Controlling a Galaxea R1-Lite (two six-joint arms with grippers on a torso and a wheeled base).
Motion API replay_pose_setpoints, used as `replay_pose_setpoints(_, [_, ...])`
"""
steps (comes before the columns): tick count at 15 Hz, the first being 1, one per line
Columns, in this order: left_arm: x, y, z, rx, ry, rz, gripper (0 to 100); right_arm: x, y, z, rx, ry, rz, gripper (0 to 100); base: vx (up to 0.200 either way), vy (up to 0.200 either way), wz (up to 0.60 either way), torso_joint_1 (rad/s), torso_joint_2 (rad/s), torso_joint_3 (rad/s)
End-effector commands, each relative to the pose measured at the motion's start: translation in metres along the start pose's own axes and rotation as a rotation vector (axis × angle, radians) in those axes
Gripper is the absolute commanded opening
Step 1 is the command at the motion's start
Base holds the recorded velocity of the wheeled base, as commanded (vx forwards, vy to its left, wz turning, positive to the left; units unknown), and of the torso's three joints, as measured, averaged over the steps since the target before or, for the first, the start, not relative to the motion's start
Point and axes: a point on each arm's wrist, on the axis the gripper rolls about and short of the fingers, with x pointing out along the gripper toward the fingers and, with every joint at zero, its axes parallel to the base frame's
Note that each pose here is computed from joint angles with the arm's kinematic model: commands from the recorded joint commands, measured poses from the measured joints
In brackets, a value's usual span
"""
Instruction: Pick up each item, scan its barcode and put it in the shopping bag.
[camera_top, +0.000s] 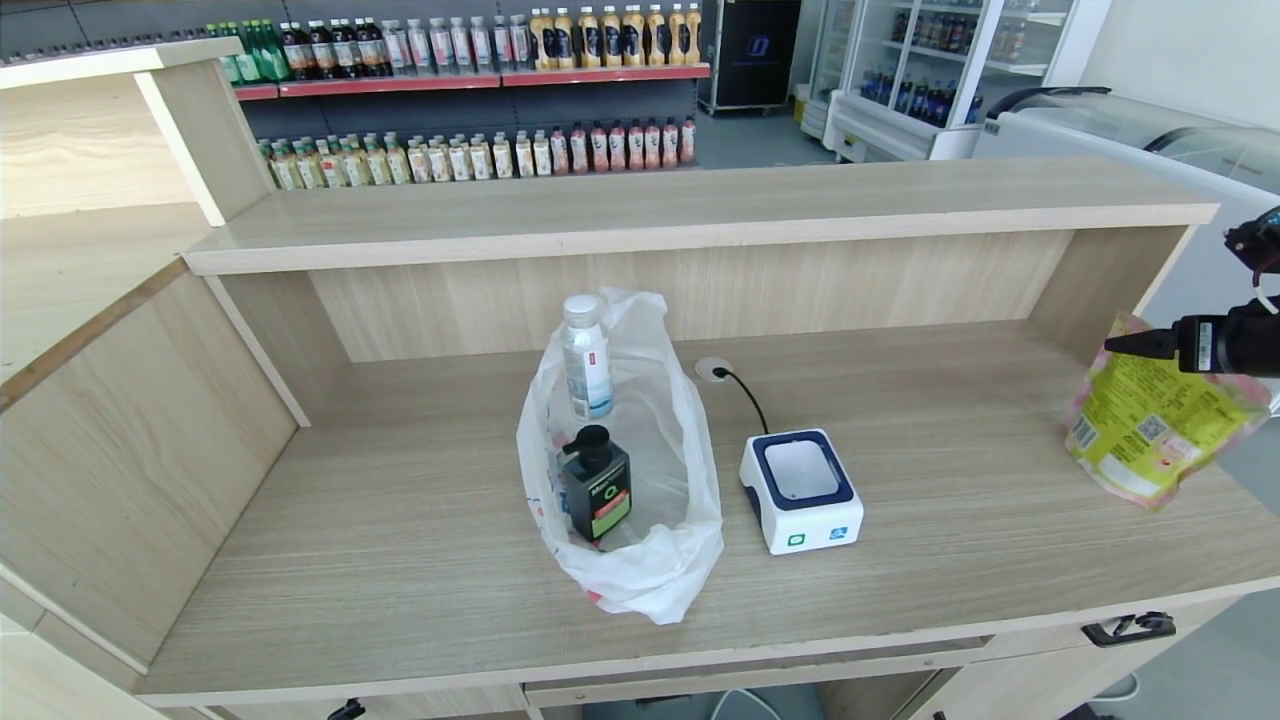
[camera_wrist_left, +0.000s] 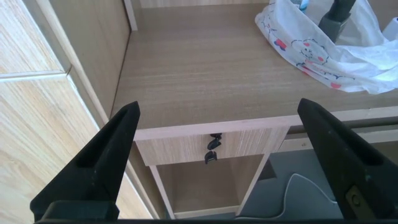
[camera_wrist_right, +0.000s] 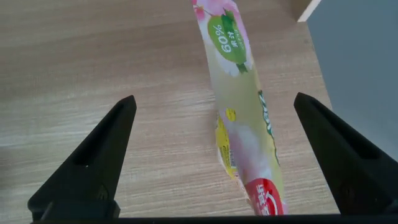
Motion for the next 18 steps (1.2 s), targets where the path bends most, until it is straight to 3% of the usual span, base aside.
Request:
replay_pose_setpoints(1, [0.000,0.000,0.000,0.000,0.001,0.000,100,0.021,0.004,-0.010,0.003,0.037,0.029,100,0.000,0.000,0.00,0.000,0.00,0.000])
replay_pose_setpoints(10, [0.000,0.000,0.000,0.000,0.001,0.000,100,0.058,0.002,-0.052,-0.002,0.111,0.049,100,0.000,0.000,0.00,0.000,0.00,0.000])
replay_pose_setpoints(11, [0.000,0.000,0.000,0.000,0.001,0.000,100,0.060,0.002,-0.058,-0.007,0.108,0.049,0,0.000,0.000,0.00,0.000,0.00,0.000])
replay_pose_setpoints(15, [0.000,0.000,0.000,0.000,0.001,0.000,100,0.062,0.008,-0.071,-0.058,0.111,0.057,0,0.000,0.000,0.00,0.000,0.00,0.000])
replay_pose_setpoints(18, [0.000,0.000,0.000,0.000,0.001,0.000,100,0.056,0.008,-0.063,-0.095,0.077,0.048,0,0.000,0.000,0.00,0.000,0.00,0.000])
